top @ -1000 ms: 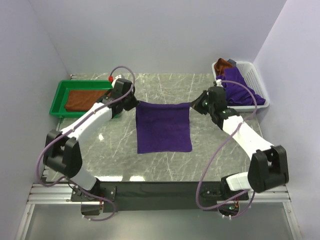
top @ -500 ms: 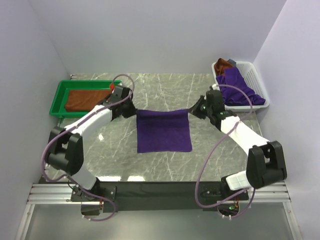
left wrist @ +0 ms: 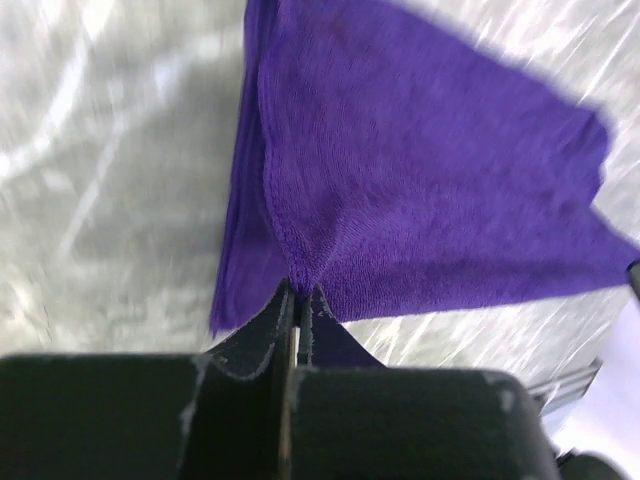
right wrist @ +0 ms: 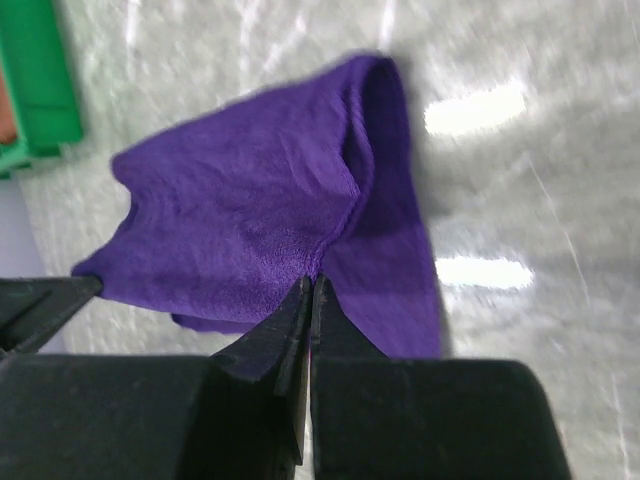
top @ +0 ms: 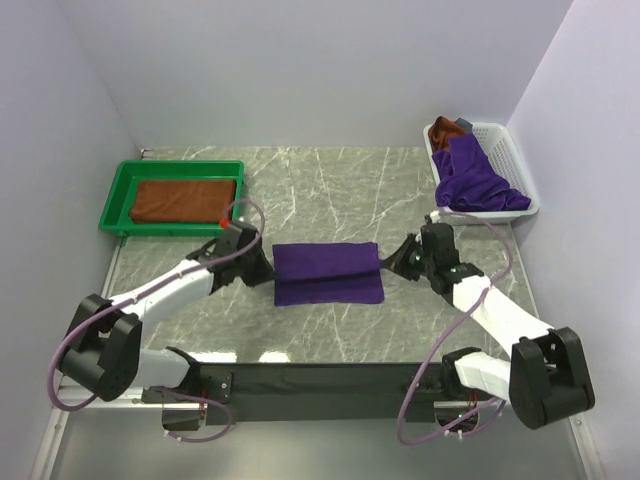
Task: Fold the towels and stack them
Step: Fold the towel
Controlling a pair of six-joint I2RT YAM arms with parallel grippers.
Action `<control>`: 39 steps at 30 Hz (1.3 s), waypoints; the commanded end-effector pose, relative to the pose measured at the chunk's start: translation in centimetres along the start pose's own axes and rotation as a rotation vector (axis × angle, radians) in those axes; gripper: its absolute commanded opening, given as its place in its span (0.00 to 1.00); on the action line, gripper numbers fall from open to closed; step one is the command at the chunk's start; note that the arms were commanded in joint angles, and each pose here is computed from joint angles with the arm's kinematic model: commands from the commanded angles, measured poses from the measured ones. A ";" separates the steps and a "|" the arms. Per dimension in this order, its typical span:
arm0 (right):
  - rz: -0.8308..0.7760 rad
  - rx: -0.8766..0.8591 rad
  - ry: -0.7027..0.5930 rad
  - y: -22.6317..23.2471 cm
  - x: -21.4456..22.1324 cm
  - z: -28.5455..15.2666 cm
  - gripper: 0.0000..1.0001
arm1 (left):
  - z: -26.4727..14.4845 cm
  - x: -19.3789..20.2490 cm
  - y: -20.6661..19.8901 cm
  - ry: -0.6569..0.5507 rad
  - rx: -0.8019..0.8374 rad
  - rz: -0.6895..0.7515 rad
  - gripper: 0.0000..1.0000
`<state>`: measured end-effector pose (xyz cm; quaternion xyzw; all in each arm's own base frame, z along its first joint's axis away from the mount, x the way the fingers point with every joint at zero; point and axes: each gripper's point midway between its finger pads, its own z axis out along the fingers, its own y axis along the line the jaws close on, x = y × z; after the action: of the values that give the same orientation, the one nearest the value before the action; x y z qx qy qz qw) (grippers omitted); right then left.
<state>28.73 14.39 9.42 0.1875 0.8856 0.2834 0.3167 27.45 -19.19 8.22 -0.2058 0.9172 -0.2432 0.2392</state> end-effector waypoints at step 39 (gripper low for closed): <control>0.045 0.007 0.172 -4.9 8.0 -0.8 0.00 | 1.4 5.3 4.7 0.026 -0.158 0.031 0.06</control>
<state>22.67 14.10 4.69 0.1893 0.9002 0.2963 0.2570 23.10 -19.40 4.31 -0.2084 0.9334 -0.1938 0.2184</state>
